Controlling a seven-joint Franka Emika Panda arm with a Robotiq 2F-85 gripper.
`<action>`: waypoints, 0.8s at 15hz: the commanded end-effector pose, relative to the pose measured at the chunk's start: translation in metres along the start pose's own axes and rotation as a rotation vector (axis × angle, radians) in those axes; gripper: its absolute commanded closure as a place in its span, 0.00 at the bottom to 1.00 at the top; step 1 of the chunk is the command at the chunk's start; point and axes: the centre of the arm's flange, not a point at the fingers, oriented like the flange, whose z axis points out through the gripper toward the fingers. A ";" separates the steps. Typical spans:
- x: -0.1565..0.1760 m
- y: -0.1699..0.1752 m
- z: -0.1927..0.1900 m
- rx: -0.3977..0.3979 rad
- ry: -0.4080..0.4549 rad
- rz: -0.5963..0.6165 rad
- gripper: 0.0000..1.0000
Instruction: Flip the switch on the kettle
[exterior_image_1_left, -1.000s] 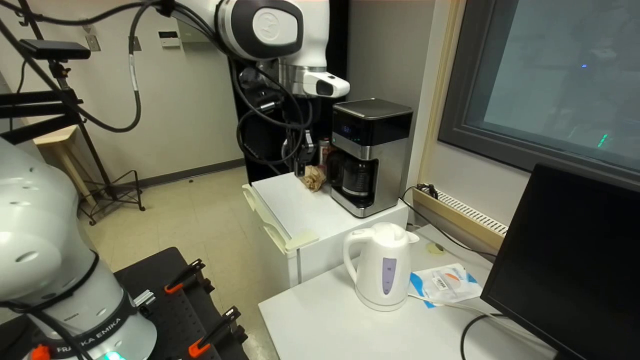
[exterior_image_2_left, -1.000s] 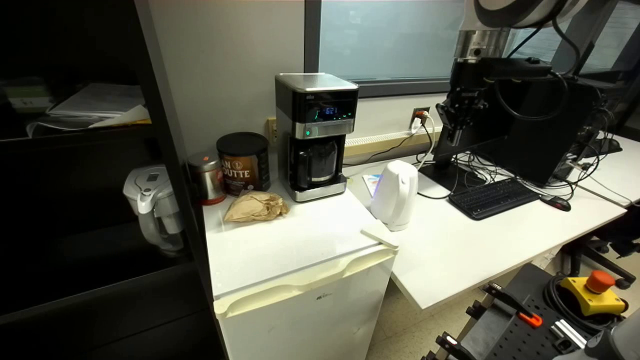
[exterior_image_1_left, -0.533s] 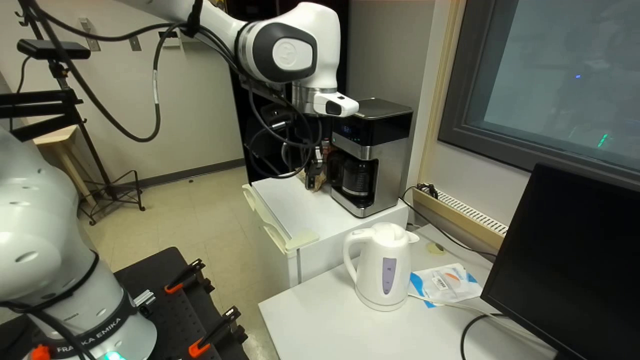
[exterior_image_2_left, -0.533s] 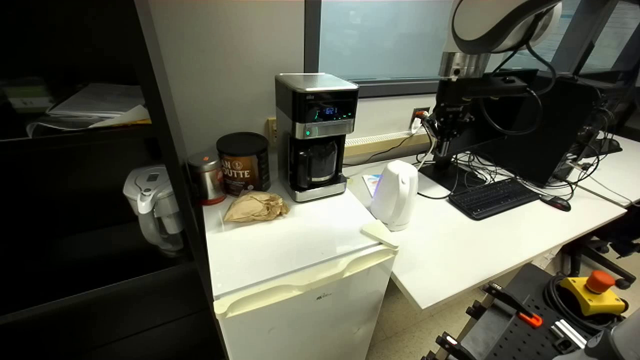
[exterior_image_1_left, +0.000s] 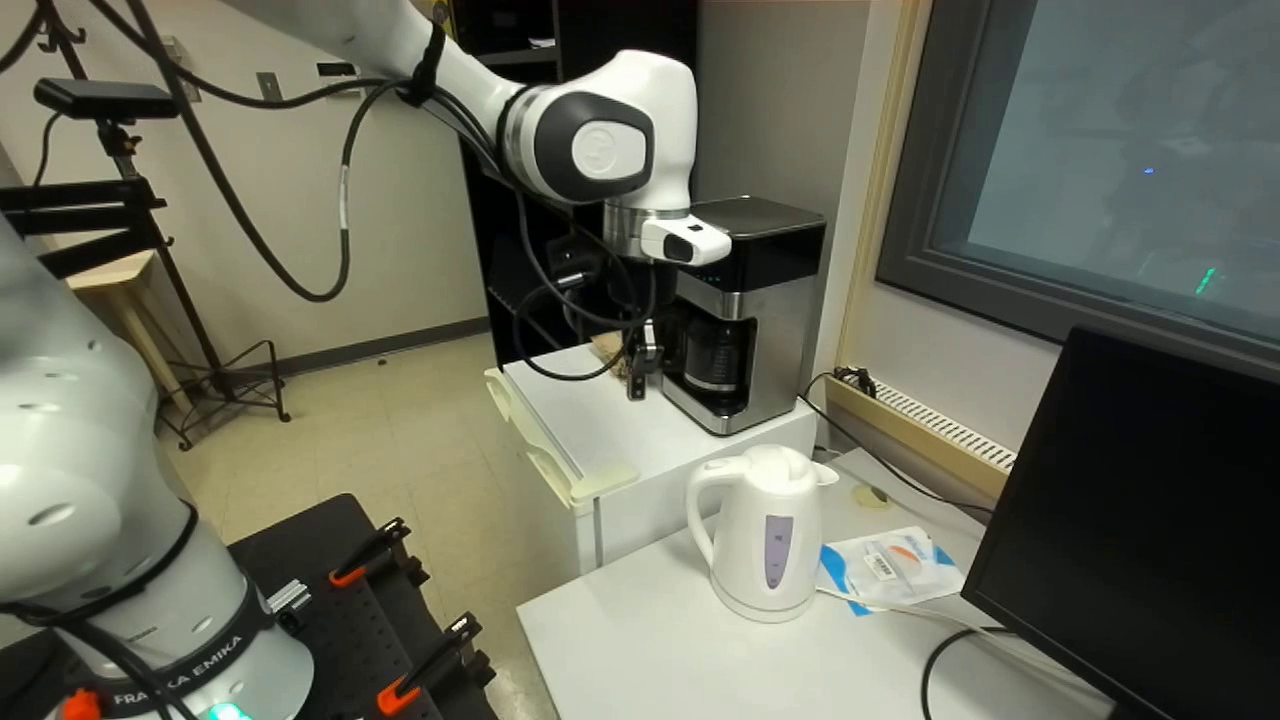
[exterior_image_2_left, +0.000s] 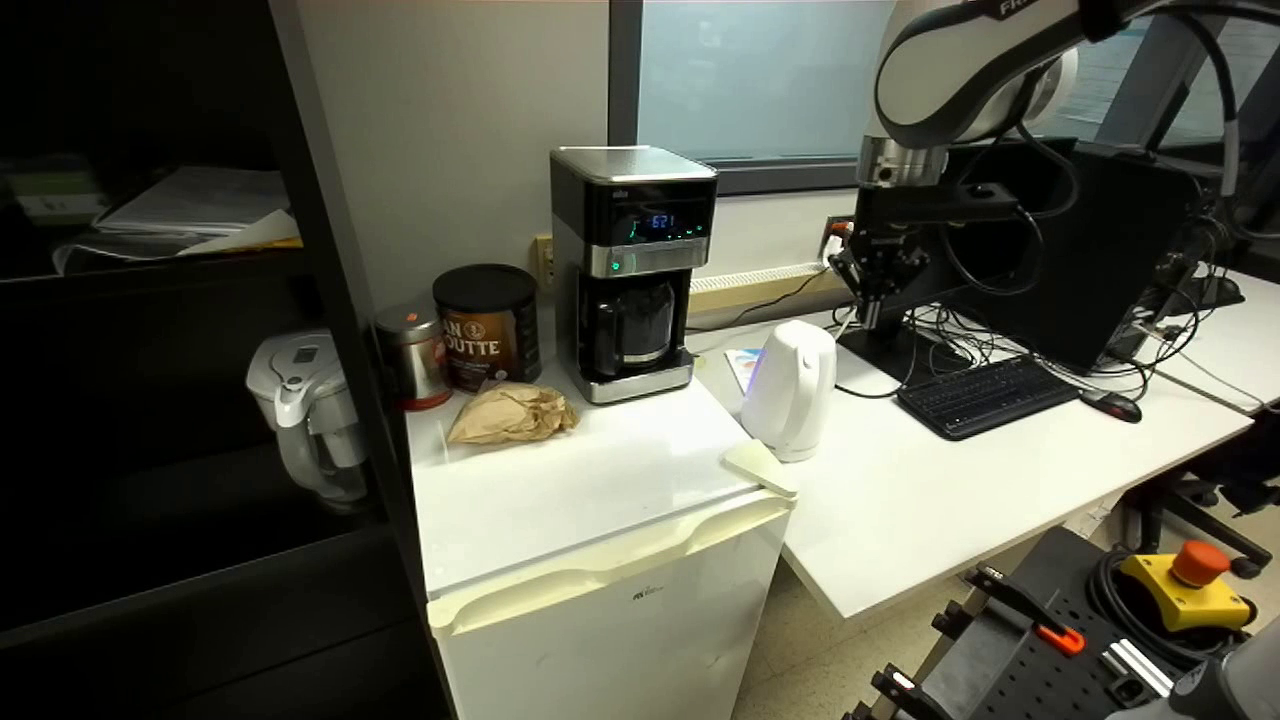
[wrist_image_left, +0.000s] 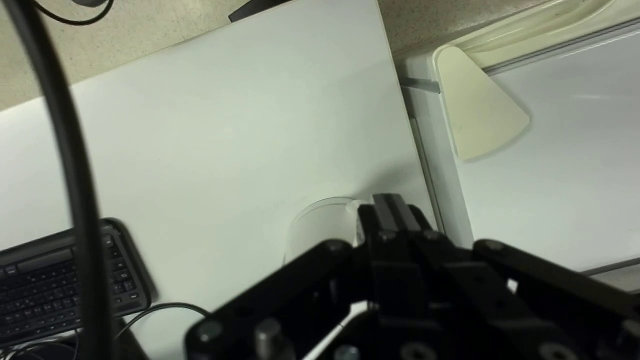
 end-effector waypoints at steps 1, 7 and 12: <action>0.017 -0.002 0.009 -0.020 0.019 0.055 0.99; 0.033 0.000 0.020 -0.033 0.020 0.122 0.99; 0.045 -0.002 0.031 -0.047 0.027 0.169 0.99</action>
